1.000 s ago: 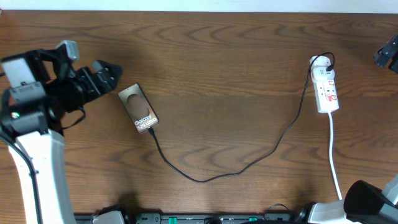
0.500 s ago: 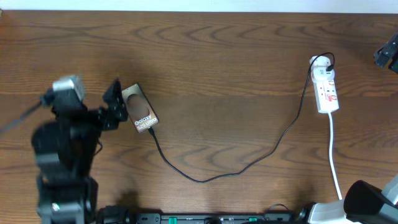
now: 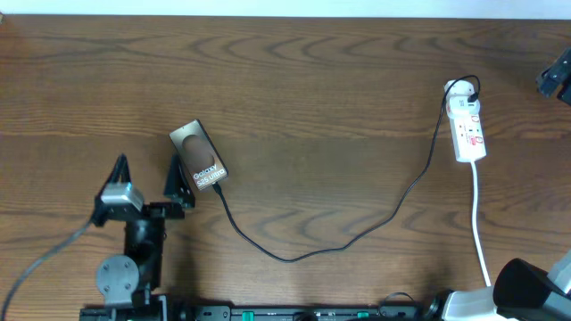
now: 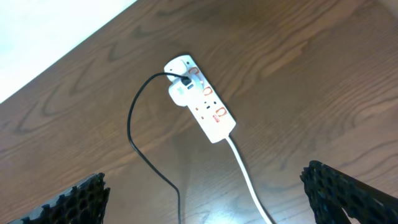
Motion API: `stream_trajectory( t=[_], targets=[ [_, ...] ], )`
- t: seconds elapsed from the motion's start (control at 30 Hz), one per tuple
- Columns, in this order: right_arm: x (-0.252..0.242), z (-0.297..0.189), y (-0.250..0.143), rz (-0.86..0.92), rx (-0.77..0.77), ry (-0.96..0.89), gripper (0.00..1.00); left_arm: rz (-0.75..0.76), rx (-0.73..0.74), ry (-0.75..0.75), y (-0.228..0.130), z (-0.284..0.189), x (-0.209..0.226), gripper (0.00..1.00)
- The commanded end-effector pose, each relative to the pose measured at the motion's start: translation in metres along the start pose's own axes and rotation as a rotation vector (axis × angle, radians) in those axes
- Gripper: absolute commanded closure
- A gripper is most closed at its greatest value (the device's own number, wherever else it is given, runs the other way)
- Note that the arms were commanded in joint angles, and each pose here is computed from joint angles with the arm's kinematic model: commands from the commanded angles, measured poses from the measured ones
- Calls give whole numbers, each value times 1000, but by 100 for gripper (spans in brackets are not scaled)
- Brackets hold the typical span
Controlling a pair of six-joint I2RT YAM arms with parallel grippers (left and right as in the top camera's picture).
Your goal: Plug charger to phone and switch on socket
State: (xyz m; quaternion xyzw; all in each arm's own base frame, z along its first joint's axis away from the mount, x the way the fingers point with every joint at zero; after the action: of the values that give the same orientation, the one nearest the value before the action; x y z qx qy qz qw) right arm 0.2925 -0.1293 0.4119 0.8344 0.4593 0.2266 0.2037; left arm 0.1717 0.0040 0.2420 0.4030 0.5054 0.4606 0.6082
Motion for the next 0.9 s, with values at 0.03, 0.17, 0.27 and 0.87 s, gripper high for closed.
stream_trajectory(
  t=[0.03,0.17,0.27,0.87],
  targets=[
    [0,-1,-1,7,-3,-6,1,32,-33,3,-23,-11,6,8],
    [0,-1,-1,7,-3,-6,1,39,-7,18,-36,-14,10,8],
    [0,-1,-1,7,-3,-6,1,57,10,23,-39,-14,11,8],
    [0,-1,-1,7,-3,-6,1,24,300,81,-86,-22,22,8]
  ],
)
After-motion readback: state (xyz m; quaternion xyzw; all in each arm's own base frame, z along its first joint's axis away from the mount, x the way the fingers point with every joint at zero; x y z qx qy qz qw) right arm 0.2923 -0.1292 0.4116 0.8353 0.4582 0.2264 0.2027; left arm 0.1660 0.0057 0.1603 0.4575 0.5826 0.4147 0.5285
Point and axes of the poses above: each gripper's point midway between its finger pads, its own z axis out along the fingers, its own x axis along the line the jaws close on, y = z × x, the point moved 8 cm from there along -z, back along the fingers, and after that the axes turned 1 degree about -z, right-handed, at the moved point
